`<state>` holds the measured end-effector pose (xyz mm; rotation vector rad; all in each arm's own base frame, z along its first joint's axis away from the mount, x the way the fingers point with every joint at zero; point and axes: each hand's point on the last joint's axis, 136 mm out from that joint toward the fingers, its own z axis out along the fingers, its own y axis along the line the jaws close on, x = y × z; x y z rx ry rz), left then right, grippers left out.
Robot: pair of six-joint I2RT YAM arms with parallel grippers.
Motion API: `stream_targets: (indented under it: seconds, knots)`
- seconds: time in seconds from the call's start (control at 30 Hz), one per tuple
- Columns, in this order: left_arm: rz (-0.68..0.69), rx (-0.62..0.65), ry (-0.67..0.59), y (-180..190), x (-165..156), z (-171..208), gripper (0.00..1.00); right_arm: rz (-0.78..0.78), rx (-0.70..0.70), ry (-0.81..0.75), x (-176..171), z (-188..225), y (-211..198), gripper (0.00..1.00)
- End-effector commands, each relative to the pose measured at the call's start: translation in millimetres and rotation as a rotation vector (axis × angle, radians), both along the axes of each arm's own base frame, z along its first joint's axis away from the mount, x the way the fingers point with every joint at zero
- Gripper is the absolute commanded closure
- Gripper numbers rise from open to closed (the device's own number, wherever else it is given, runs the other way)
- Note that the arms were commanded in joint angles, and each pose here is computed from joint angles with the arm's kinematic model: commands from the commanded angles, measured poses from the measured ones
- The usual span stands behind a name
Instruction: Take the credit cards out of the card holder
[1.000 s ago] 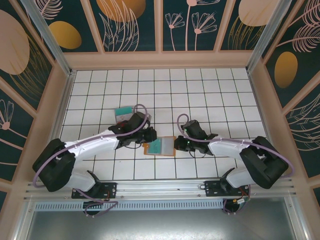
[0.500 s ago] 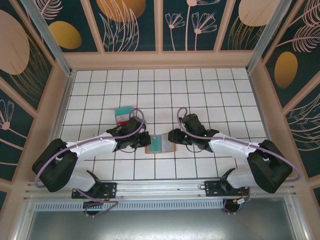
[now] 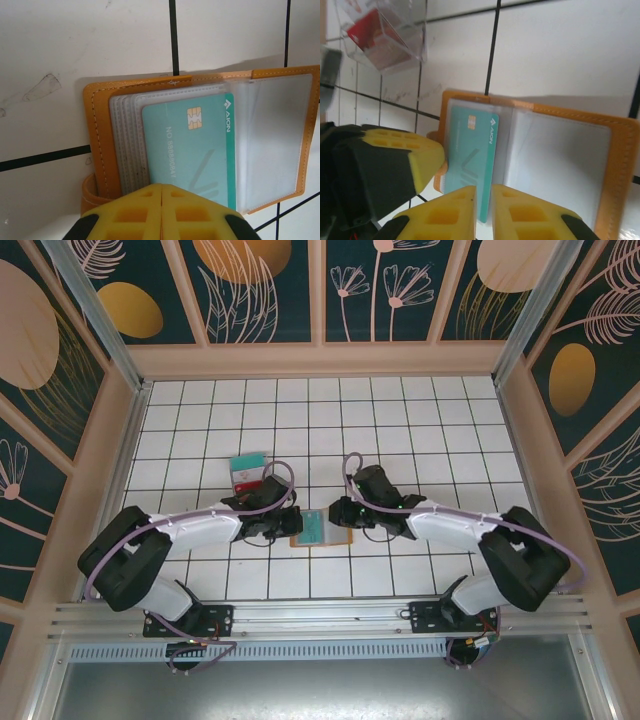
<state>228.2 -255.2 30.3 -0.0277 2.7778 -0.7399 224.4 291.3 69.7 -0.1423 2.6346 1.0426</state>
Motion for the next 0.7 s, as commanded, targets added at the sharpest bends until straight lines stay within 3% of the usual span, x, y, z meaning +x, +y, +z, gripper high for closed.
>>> stream_targets:
  seconds: [0.0,0.67]
  knots:
    - [-0.009,0.008,0.017,-0.2,-1.8,-7.7,0.92,0.055,0.07,0.032,-1.4,6.0,19.5,0.85]
    - [-0.011,0.016,0.051,1.1,-7.3,-15.6,0.94,0.101,0.101,0.156,-4.7,-27.5,30.2,0.84]
